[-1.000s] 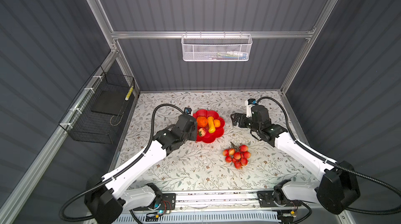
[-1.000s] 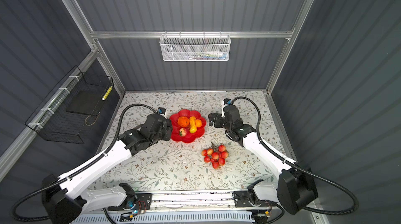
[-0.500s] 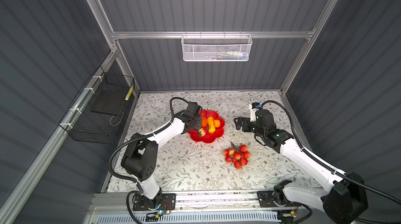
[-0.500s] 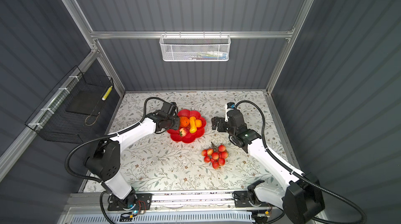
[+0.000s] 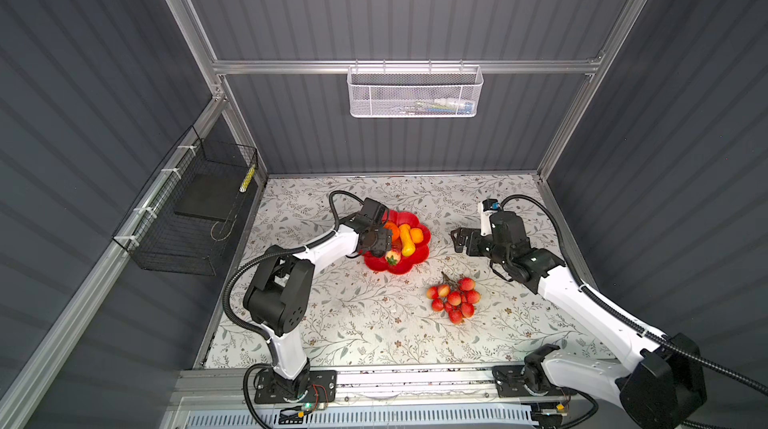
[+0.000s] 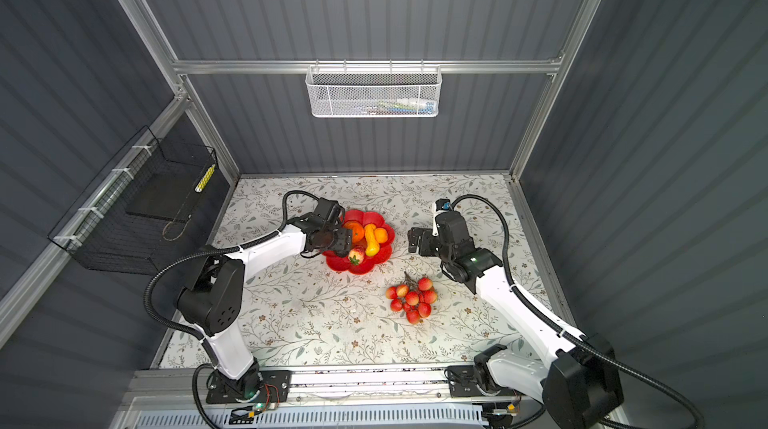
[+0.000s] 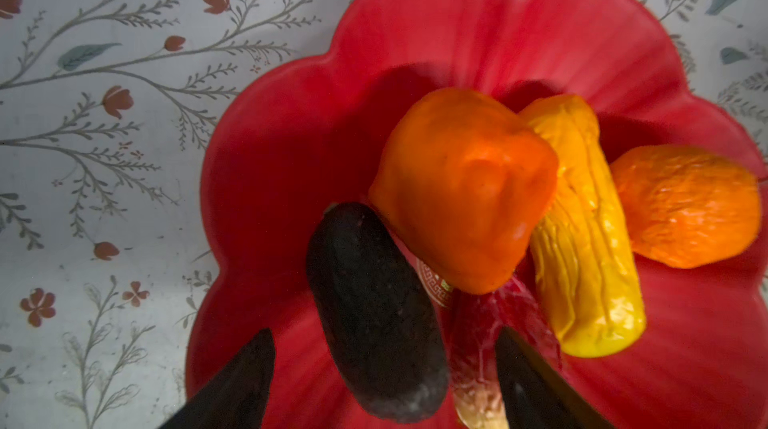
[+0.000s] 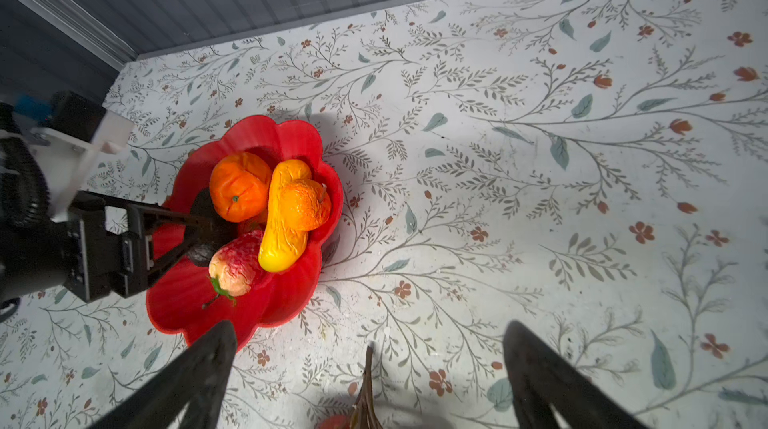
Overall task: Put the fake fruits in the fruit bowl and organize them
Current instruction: 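Place the avocado in the red bowl with the left gripper, then grasp the lychee bunch stem with the right gripper while the left withdraws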
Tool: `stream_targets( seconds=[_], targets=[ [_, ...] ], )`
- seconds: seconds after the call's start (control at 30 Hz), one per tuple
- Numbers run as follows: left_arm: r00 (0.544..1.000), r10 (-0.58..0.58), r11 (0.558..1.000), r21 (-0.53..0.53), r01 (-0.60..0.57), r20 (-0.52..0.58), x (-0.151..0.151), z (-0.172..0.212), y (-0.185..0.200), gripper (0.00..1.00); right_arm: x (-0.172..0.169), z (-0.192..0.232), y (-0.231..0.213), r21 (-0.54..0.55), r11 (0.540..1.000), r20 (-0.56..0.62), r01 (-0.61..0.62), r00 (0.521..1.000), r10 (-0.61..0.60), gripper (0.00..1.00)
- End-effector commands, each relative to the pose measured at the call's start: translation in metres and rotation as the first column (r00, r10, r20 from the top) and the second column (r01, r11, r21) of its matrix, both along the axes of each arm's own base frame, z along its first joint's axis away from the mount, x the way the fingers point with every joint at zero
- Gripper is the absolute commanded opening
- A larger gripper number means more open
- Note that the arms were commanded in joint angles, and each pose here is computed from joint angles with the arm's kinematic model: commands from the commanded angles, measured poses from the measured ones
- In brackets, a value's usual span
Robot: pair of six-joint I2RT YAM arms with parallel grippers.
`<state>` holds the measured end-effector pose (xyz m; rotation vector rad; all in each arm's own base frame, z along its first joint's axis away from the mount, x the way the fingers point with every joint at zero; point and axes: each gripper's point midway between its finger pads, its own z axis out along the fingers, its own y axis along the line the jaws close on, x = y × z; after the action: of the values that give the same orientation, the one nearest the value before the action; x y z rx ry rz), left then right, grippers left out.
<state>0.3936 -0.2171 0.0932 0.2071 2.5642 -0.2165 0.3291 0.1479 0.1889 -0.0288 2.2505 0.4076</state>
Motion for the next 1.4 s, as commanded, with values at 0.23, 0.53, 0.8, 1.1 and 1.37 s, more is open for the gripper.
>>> stream_targets(
  seconds=[0.23,0.53,0.8,1.1,1.37],
  targets=[
    [0.88,0.18,0.979,-0.163,-0.119,0.44,-0.01,0.153,0.048,1.0,-0.082,-0.041,-0.014,-0.006,0.999,-0.274,-0.048,0.961,0.045,0.94],
    [0.808,0.376,0.918,-0.299,-0.26,0.454,-0.078,0.144,0.107,1.0,-0.111,-0.057,-0.011,0.037,0.999,-0.332,-0.04,0.942,0.05,0.92],
    [0.802,0.461,0.863,-0.403,-0.305,0.38,-0.106,0.113,0.121,1.0,-0.107,-0.072,0.014,0.048,0.995,-0.368,-0.087,0.925,0.098,0.83],
    [0.813,0.453,0.864,-0.406,-0.298,0.366,-0.107,0.112,0.118,1.0,-0.098,-0.087,0.012,-0.004,0.998,-0.364,-0.065,0.93,0.059,0.74],
    [0.819,0.445,0.866,-0.407,-0.29,0.362,-0.106,0.112,0.115,1.0,-0.09,-0.093,0.01,-0.043,0.997,-0.346,-0.065,0.937,0.046,0.57]
  ],
)
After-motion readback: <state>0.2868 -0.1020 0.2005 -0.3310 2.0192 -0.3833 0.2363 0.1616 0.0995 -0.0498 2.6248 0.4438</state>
